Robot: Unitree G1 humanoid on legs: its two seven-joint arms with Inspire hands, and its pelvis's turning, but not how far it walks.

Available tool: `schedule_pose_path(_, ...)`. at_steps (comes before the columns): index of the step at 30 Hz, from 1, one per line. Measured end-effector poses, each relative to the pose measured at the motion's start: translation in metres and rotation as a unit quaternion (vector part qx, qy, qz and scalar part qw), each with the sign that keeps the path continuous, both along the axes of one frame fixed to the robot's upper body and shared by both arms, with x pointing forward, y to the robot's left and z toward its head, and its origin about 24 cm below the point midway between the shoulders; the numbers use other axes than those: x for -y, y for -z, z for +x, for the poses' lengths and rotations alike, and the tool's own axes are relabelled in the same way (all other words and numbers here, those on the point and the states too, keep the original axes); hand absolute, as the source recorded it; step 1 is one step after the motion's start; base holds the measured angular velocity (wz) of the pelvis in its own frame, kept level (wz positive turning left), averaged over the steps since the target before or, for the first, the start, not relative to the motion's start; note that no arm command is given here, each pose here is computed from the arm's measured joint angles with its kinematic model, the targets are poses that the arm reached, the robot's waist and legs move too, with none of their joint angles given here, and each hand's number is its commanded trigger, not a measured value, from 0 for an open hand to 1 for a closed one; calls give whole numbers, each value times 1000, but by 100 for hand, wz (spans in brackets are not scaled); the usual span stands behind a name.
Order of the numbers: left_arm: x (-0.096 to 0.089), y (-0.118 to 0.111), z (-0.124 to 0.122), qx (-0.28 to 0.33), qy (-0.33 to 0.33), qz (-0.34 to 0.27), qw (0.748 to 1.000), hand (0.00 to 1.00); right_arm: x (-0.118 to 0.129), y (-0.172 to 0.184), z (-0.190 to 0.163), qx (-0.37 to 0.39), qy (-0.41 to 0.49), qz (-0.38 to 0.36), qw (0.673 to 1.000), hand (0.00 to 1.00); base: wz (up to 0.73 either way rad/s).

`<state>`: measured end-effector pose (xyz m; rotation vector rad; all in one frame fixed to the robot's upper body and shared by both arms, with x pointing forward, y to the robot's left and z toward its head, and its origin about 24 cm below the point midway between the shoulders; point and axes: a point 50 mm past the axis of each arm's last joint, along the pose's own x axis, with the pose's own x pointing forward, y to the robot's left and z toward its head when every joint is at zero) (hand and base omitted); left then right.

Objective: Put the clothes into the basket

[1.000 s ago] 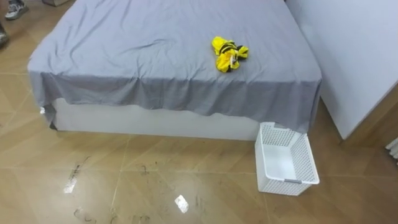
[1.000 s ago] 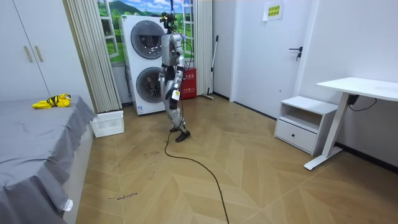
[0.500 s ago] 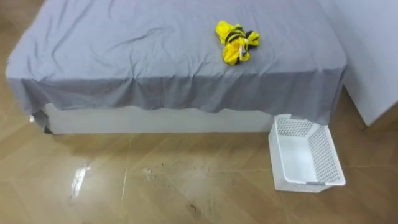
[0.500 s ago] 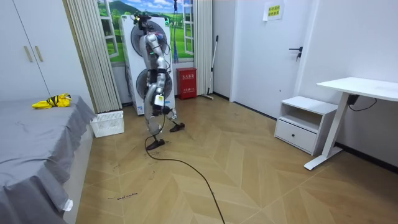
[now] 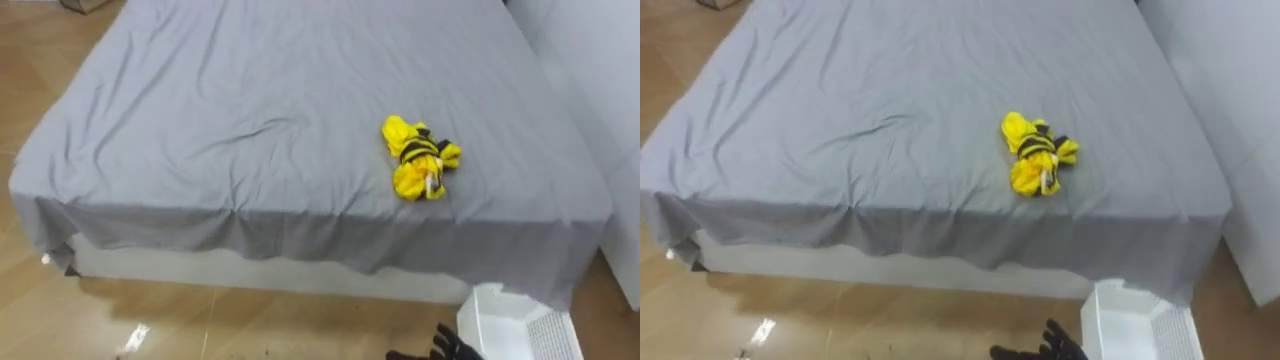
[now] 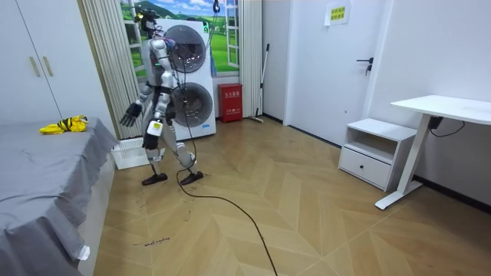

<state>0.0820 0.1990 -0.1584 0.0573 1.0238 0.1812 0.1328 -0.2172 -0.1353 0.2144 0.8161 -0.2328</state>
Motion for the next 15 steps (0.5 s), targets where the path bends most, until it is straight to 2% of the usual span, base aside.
schedule_pose_path(4,-7,1,-11,-12,-9,4,1000,0,-4,-16,22,65,-7,7,998,0,-18)
schedule_pose_path(8,-6,2,-18,-15,-11,-2,1000,0,-9,-24,32,97,-20,9,995,0,5)
schedule_pose_path(11,-3,-1,-7,7,-11,-8,1000,0,-12,-28,39,110,-24,7,994,0,-15)
schedule_pose_path(15,-4,-2,-6,13,-12,-7,1000,0,-15,-42,51,142,-36,-7,989,0,-36)
